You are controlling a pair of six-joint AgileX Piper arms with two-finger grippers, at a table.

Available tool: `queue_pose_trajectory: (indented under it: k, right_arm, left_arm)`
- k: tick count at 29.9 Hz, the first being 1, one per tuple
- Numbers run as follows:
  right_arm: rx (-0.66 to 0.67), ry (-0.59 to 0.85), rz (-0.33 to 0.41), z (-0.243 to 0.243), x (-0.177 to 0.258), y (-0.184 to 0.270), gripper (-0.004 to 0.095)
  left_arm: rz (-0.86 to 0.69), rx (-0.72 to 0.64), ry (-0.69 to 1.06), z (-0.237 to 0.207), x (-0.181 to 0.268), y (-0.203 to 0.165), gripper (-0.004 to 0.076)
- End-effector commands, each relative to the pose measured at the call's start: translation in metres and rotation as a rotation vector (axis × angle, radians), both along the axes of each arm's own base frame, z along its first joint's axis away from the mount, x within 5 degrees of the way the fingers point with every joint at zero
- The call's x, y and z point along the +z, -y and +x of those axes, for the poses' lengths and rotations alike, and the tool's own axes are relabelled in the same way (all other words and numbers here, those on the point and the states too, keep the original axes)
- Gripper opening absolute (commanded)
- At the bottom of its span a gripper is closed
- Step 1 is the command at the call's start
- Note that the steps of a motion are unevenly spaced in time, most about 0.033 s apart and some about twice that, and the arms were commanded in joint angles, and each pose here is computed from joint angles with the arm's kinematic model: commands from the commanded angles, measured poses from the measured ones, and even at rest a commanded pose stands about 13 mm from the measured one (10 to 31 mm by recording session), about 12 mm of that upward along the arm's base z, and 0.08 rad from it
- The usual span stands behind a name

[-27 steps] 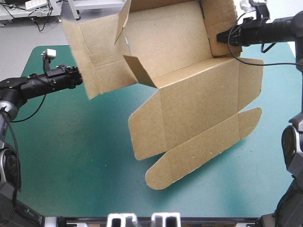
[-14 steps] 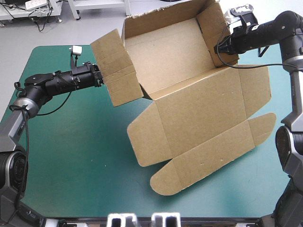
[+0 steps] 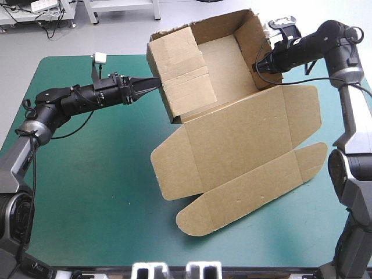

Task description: Fold the box

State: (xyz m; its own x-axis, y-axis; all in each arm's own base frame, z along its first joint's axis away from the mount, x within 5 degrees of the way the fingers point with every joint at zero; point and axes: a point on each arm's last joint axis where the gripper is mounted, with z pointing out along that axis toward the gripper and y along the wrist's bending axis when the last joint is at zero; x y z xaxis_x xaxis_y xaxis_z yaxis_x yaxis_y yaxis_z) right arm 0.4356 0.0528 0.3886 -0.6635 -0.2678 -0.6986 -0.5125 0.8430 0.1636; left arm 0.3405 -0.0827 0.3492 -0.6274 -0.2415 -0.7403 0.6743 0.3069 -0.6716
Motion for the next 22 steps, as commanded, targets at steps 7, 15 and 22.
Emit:
queue_pose_trajectory:
  k: [7, 15, 22]
  right_arm:
    - [0.000, 0.159, 0.024, -0.011, 0.033, -0.037, -0.0023]
    - [-0.018, 0.170, 0.042, -0.010, 0.035, -0.040, -0.0023]
    - [-0.007, 0.174, 0.064, -0.010, 0.036, -0.046, -0.0023]
  left_arm:
    - [0.074, -0.007, 0.050, -0.011, 0.050, 0.004, 0.0465]
    - [0.371, 0.205, -0.029, 0.001, 0.061, 0.007, 0.0463]
    - [0.445, 0.418, -0.090, 0.006, 0.071, 0.027, 0.0460]
